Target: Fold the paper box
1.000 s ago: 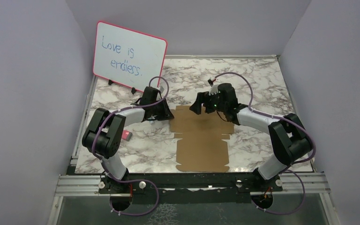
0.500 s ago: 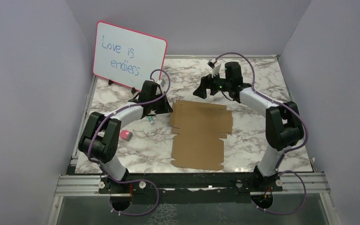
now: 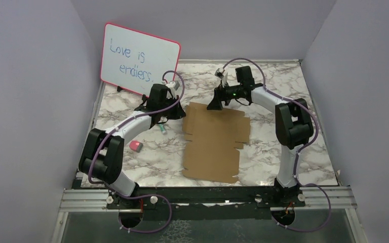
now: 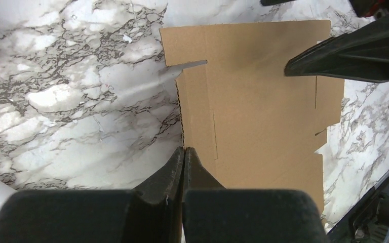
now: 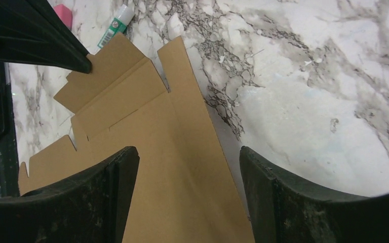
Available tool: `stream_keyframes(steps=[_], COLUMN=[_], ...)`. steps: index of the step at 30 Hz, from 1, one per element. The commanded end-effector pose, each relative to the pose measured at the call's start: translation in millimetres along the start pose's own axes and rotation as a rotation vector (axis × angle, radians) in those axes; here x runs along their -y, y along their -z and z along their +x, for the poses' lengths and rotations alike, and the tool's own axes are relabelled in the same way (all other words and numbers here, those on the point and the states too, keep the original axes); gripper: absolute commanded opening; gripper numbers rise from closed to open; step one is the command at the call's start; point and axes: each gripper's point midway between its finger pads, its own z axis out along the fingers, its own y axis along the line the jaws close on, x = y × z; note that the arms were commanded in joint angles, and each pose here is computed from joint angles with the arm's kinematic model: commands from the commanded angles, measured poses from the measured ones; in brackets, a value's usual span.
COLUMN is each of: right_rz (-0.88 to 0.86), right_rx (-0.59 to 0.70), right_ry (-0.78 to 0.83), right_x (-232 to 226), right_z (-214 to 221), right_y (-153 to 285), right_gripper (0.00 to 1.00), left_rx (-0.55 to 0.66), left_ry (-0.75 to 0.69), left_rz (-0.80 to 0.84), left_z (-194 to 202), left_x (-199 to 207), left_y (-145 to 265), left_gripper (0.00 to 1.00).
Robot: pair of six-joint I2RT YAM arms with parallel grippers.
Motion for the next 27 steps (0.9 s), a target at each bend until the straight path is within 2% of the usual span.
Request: stream_keyframes(steps=[1, 7, 14, 19, 21, 24, 25, 27], right_rz=[-0.123, -0.176, -0.231, -0.243, -0.248, -0.257, -0.257, -0.257], right_rx=[-0.015, -0.05, -0.064, -0.064, -0.065, -0.063, -0.063, -0.061], right_ry=[0.015, 0.017, 0.022, 0.032, 0.034, 0.038, 0.038, 0.04], right_x=[-11.8, -10.3, -15.3, -18.5, -19.6, -21.6, -21.7, -22.5], right_z=[3.3, 13.4, 16.1, 14.1, 14.0, 13.0, 12.6, 11.2], right_y=[-4.4, -10.2, -10.8, -9.0, -8.5, -7.6, -7.1, -6.3], right_gripper=[0.76, 0.66, 0.44, 0.1, 0.02, 0.01, 0.01, 0.01], left_rx=[0.072, 0.093, 0.094, 0.086, 0.083, 0.081, 0.081, 0.087], left_ry=[-0.089, -0.11, -0.103, -0.09, -0.084, -0.079, -0.078, -0.078], left_rz=[0.047, 0.06, 0.054, 0.014, 0.002, -0.026, -0.04, -0.076], left_z=[-22.5, -26.1, -23.0, -21.0, -20.2, -20.8, -20.9, -24.4], left_x=[15.3, 19.0, 16.5, 8.9, 6.6, 2.5, 0.1, -4.6], left_y=[11.5, 14.8, 14.3, 12.9, 12.7, 13.7, 14.3, 16.7], left_gripper=[0.0, 0.0, 0.0, 0.0, 0.0, 0.0, 0.03, 0.18])
